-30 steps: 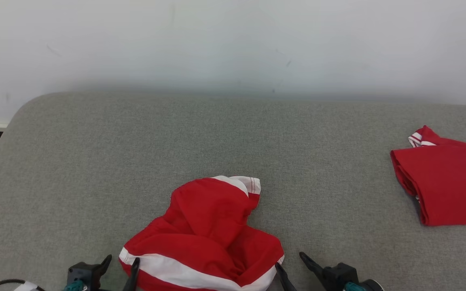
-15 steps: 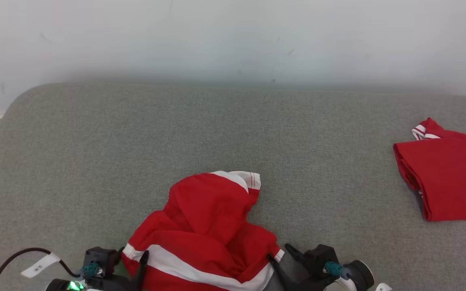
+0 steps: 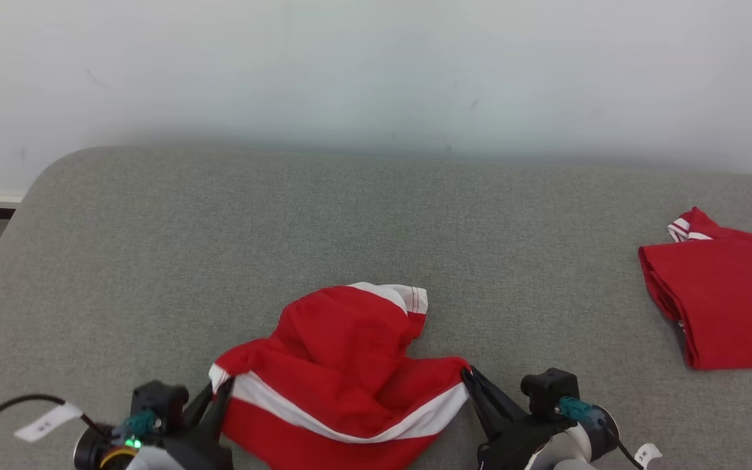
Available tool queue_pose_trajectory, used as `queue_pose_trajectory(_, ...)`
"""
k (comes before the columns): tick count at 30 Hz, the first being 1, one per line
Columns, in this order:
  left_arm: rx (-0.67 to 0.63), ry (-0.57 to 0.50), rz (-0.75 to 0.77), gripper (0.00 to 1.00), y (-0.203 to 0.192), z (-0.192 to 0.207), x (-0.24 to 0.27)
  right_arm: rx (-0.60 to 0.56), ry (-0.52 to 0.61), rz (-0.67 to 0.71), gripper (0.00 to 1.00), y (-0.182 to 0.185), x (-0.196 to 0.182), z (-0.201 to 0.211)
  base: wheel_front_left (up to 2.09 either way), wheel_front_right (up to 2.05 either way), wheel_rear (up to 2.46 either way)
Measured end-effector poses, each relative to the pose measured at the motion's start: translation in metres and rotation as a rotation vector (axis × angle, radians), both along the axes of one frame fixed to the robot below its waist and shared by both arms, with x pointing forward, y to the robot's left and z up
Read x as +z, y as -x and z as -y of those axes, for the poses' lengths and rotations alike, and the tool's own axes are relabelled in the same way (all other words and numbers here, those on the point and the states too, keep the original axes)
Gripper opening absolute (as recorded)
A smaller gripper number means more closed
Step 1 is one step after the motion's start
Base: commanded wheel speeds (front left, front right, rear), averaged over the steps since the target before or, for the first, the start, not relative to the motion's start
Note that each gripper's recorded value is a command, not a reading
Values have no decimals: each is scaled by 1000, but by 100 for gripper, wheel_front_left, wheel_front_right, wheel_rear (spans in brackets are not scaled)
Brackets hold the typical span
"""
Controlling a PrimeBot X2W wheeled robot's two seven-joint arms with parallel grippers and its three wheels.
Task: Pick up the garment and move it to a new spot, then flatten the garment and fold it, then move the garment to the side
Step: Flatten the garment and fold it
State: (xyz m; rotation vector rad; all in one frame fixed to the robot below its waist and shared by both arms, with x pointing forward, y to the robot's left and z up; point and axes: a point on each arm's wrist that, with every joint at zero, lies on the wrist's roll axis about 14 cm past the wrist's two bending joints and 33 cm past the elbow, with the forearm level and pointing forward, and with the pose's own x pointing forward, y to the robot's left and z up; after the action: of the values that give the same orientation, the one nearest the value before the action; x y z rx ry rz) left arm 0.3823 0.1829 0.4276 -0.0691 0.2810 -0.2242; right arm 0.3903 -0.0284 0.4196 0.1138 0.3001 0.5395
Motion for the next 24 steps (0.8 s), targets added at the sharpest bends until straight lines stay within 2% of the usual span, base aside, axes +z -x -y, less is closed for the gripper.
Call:
queue_pose_trajectory(4,-35,2,77,0,-23,10,31,-29,-53,5,0,-7,10,2,0,0,0)
queue_pose_trajectory(6,-67,-20,115,0,-41,15,52,-27,-31,35,0,-21,19,9,0,0,0)
queue_pose_trajectory(11,-132,-86,235,0,-100,24,126,-13,-33,209,0,-89,98,7,0,0,0)
queue_pose_trajectory(14,-156,-122,294,0,-139,29,174,-43,-61,294,0,-135,153,13,0,0,0)
queue_pose_trajectory(20,-181,-172,371,0,-210,43,251,-115,-102,378,0,-211,237,35,0,0,0)
queue_pose_trajectory(24,-153,-151,400,0,-251,43,281,-178,-121,398,0,-251,268,55,0,0,0)
